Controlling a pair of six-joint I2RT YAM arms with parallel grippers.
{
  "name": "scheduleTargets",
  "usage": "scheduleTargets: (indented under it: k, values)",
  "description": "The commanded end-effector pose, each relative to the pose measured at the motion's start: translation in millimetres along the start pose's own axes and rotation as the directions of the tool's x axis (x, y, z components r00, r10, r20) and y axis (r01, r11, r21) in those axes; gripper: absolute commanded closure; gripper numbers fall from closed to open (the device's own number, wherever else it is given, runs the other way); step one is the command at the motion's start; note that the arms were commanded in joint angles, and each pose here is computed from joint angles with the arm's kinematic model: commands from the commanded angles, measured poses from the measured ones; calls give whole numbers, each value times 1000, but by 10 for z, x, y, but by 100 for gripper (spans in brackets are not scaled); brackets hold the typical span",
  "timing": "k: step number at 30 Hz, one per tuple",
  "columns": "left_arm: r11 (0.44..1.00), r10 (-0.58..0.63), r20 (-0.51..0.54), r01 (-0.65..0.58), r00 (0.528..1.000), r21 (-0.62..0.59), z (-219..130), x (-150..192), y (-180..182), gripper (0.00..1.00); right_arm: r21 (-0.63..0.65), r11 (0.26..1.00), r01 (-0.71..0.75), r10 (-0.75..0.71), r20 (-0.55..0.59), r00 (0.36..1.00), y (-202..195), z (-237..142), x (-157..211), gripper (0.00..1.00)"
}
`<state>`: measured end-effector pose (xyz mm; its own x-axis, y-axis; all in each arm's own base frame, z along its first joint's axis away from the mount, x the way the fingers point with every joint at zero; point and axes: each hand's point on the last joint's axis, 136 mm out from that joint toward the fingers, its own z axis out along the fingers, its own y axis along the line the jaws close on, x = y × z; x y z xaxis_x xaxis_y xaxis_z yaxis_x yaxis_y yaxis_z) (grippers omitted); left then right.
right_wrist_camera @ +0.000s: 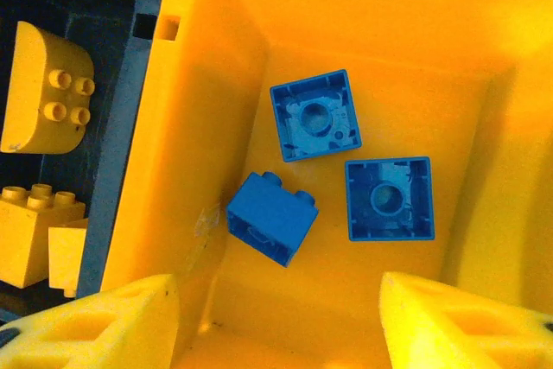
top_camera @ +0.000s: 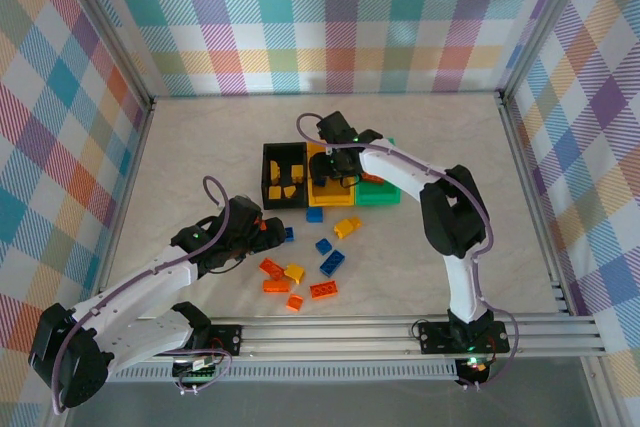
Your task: Sort the legos into containers by color
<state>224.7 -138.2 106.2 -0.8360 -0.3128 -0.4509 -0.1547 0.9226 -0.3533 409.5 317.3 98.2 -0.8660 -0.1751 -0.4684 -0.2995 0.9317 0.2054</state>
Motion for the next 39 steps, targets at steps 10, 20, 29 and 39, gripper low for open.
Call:
scheduleTargets:
  k: [10, 20, 29, 39]
  values:
    - [991, 99, -101, -107, 990, -78, 243, 133, 74, 7, -113, 993, 30, -19, 91, 996, 221, -683, 331, 36]
    - [970, 220, -156, -233, 963, -70, 280, 411, -70, 8, -144, 989, -25, 35, 63, 997, 1, -805, 942, 36]
    - [916, 390, -217, -400, 895, -5, 319, 657, -410, 11, -118, 992, -49, 57, 71, 996, -178, -909, 1188, 35]
    - [833, 522, -251, -551, 815, -58, 374, 812, -518, 17, -98, 992, -79, 88, 91, 992, -328, -995, 1363, 34]
